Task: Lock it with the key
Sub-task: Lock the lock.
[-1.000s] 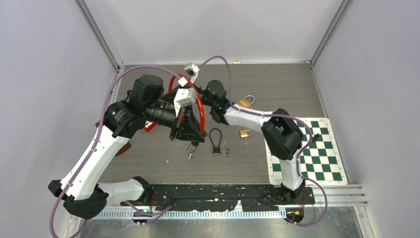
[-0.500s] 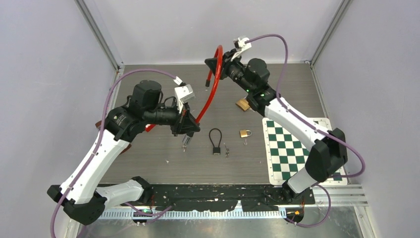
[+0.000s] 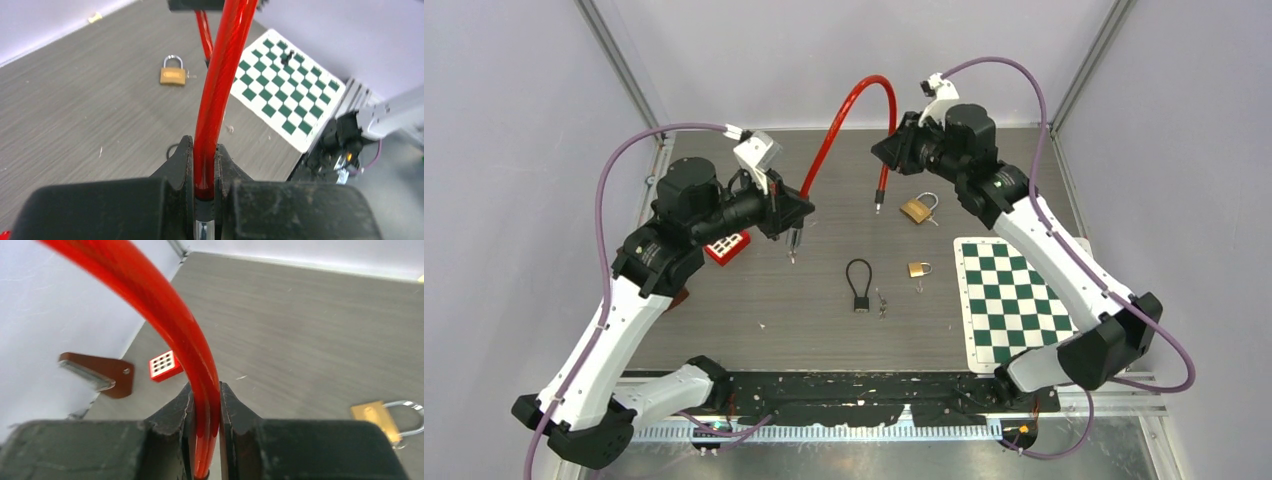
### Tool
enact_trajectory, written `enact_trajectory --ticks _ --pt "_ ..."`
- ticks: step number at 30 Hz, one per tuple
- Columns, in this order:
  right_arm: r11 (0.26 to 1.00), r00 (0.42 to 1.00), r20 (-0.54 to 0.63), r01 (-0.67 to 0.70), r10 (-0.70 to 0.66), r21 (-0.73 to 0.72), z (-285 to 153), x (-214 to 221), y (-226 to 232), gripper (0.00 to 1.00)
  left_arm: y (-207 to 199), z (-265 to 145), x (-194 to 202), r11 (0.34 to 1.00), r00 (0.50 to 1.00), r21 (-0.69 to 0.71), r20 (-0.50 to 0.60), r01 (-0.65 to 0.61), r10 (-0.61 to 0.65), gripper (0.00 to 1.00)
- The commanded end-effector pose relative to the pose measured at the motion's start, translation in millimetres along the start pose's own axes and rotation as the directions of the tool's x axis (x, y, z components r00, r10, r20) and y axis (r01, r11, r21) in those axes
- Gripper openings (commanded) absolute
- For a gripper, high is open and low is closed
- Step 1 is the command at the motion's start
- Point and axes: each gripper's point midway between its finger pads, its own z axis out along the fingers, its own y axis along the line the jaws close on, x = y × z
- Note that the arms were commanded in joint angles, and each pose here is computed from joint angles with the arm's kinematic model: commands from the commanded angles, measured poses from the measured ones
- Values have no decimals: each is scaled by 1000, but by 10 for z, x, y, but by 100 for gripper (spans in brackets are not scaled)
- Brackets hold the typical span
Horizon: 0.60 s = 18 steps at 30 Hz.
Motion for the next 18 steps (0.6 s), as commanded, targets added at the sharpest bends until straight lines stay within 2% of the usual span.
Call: enact_trajectory --ticks 1,2,3,5,8,9,10,13,15,18 --pt "944 965 68 -231 253 -234 -445 -206 564 5 167 -41 -650 994 960 -101 278 52 -22 0" --pt "906 934 166 -244 315 -347 -604 -501 767 5 155 -27 -686 994 954 -89 297 68 -39 0" --pt "890 926 164 -262 341 -372 -605 -422 808 5 158 -20 -722 992 948 -85 314 89 -58 0" --pt "871 903 233 -238 361 -430 -735 -582 954 5 160 -13 -782 989 935 -68 338 135 -104 0" --pt "895 870 383 -132 311 -426 -931 -817 1040 5 81 3 -848 978 918 27 339 208 -205 0" --pt "898 866 398 -117 301 -424 -941 -785 1067 5 66 15 -859 970 911 62 332 237 -244 0" --pt "908 835 468 -83 288 -411 -1039 -905 1060 5 49 25 -864 959 903 101 323 266 -284 0" --pt "916 797 536 -51 277 -397 -1113 -931 1076 5 -3 53 -899 924 878 227 307 308 -368 0" --pt "923 763 585 -40 276 -383 -1157 -999 1088 5 -49 43 -979 907 860 304 331 291 -387 0" --pt "926 713 646 -12 273 -377 -1255 -1111 1205 5 -76 71 -997 875 837 376 331 306 -435 0"
